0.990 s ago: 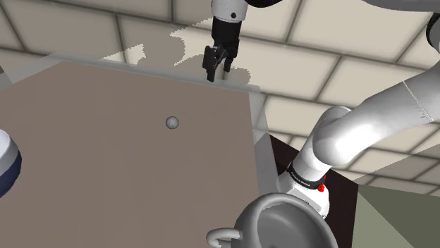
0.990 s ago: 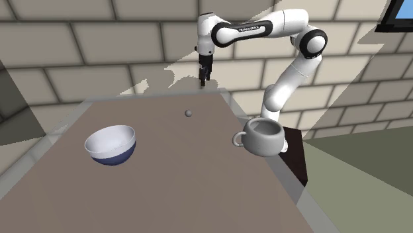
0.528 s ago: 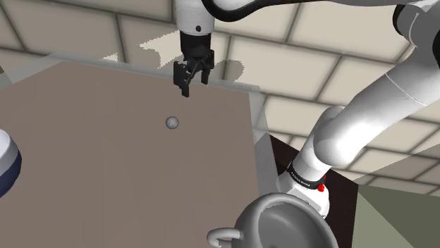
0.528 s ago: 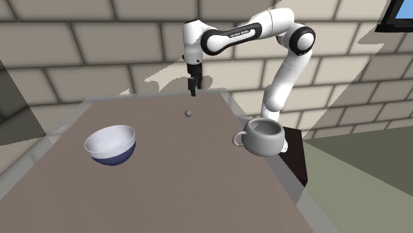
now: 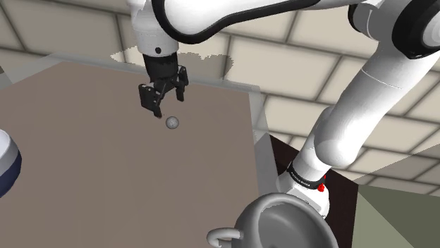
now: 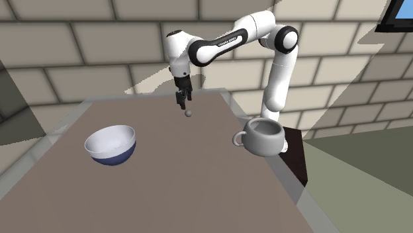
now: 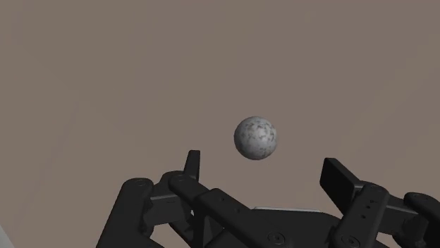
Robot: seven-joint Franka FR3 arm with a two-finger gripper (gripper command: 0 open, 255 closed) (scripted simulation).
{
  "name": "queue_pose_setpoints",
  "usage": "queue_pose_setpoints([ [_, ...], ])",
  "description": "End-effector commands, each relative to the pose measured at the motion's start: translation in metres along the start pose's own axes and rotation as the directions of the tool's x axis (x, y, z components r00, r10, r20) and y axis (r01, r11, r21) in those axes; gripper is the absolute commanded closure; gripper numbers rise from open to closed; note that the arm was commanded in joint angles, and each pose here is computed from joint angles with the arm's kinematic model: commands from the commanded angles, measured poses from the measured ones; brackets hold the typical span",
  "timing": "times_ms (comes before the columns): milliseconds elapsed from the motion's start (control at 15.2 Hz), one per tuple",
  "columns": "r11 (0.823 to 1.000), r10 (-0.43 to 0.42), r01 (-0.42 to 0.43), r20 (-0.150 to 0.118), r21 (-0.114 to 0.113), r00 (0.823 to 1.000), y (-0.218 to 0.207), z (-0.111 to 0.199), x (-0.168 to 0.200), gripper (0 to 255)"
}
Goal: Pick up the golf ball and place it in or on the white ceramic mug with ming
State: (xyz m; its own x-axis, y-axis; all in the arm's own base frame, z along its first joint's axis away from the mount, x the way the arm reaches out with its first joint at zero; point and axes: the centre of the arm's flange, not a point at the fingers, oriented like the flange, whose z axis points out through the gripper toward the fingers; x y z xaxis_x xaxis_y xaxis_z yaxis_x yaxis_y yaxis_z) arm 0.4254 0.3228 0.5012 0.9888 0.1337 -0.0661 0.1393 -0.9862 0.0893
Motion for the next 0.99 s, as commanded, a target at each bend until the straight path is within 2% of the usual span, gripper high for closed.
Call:
queue_pose_setpoints([
  [0, 1.000, -0.001, 0.001, 0.002, -0.001, 1.000, -0.005, 0.009, 0.001, 0],
  [396, 1.000, -0.001, 0.001, 0.002, -0.001, 1.000, -0.005, 0.039, 0.001, 0],
  [858, 1.000, -0.001, 0.001, 0.002, -0.001, 1.000, -0.005, 0.039, 0.001, 0],
  [924, 1.000, -0.001, 0.001, 0.002, -0.001, 1.000, -0.005, 0.039, 0.001, 255],
])
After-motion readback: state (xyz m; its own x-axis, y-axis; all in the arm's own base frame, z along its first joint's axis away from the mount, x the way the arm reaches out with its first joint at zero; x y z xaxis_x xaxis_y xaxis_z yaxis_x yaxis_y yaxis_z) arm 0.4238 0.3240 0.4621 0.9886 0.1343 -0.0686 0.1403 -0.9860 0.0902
